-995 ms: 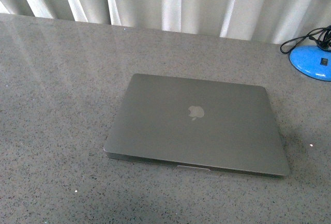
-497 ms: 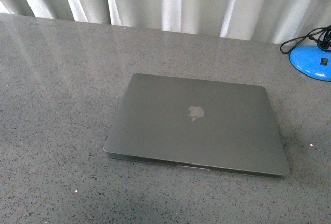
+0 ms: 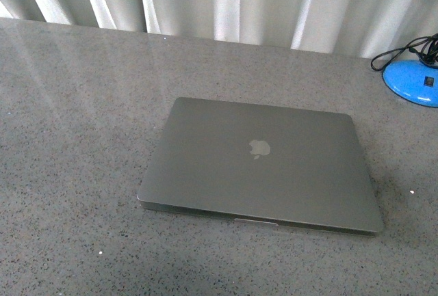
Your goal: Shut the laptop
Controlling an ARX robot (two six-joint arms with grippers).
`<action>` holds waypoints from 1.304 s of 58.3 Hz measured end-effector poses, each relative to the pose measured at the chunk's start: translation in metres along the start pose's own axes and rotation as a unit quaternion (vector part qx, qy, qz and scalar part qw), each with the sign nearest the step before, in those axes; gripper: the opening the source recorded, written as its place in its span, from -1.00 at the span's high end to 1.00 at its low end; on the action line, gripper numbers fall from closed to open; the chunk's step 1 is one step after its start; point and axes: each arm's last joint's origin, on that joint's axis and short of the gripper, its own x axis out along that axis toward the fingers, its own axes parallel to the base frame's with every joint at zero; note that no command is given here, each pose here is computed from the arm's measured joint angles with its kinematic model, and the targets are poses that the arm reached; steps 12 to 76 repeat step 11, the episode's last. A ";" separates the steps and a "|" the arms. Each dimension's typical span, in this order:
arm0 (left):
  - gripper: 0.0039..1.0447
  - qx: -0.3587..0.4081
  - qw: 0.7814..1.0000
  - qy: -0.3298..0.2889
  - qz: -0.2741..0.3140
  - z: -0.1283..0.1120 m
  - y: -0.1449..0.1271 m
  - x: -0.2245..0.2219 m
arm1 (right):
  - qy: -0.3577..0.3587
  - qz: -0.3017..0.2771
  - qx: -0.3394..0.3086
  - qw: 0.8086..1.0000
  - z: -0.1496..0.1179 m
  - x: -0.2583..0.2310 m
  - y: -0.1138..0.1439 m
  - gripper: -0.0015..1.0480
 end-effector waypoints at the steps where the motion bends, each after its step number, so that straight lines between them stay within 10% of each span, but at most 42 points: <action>1: -0.87 0.000 1.000 0.000 0.000 0.000 0.000 0.000 | 0.000 0.000 0.000 1.000 0.000 0.000 0.000 -0.81; 76: -0.87 0.000 1.000 0.000 0.000 0.000 0.000 0.000 | 0.000 0.000 0.000 1.000 0.000 0.000 0.000 -0.81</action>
